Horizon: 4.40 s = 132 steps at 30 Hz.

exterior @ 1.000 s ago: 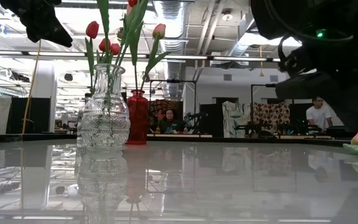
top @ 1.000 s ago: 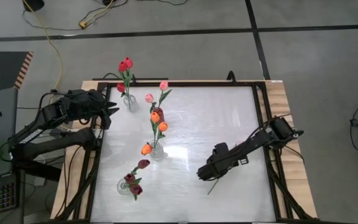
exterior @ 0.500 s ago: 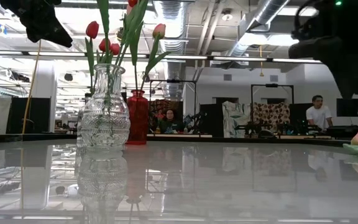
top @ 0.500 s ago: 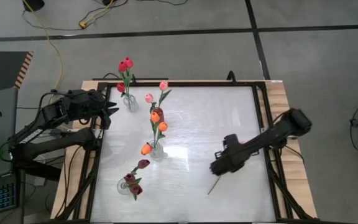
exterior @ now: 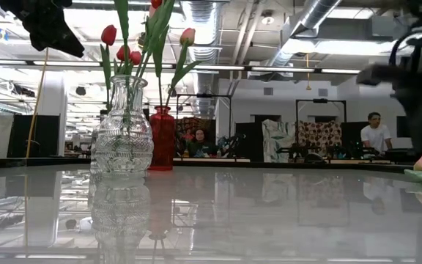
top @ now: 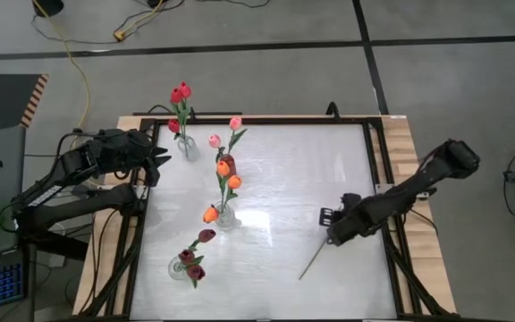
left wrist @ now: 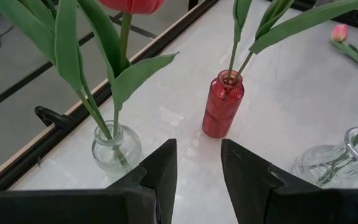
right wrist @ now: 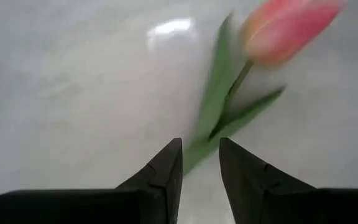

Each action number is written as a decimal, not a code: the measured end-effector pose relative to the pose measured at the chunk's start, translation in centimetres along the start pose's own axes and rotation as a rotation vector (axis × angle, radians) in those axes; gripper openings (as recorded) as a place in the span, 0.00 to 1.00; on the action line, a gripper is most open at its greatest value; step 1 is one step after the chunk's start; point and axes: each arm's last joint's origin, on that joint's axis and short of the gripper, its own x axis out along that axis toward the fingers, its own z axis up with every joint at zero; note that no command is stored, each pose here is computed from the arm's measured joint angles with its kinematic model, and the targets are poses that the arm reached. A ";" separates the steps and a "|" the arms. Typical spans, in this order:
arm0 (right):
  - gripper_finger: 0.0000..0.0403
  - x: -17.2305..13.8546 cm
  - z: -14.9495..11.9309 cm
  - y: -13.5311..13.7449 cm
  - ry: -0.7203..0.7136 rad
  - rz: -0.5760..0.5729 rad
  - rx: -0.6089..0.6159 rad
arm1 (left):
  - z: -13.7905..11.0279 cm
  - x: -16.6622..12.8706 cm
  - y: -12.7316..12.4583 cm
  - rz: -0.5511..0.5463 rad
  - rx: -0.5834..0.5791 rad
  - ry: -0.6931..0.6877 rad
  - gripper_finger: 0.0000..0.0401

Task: Sort flowers into vase by color
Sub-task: Put the pink tulip into the red vase

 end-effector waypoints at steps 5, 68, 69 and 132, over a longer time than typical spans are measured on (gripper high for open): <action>0.33 1.4 -0.2 -0.1 -0.069 -0.092 0.050 | 0.0 0.0 0.0 0.003 0.000 0.001 0.28; 0.07 -2.9 3.5 6.1 -0.549 0.479 -0.315 | 0.0 0.0 0.0 0.006 0.005 0.002 0.28; 0.07 -3.2 3.9 6.8 -0.577 0.501 -0.353 | 0.0 0.0 0.0 -0.003 0.005 0.003 0.28; 0.07 -3.7 15.3 24.4 -1.535 1.419 -0.924 | 0.0 0.0 -0.2 -0.073 0.040 -0.001 0.28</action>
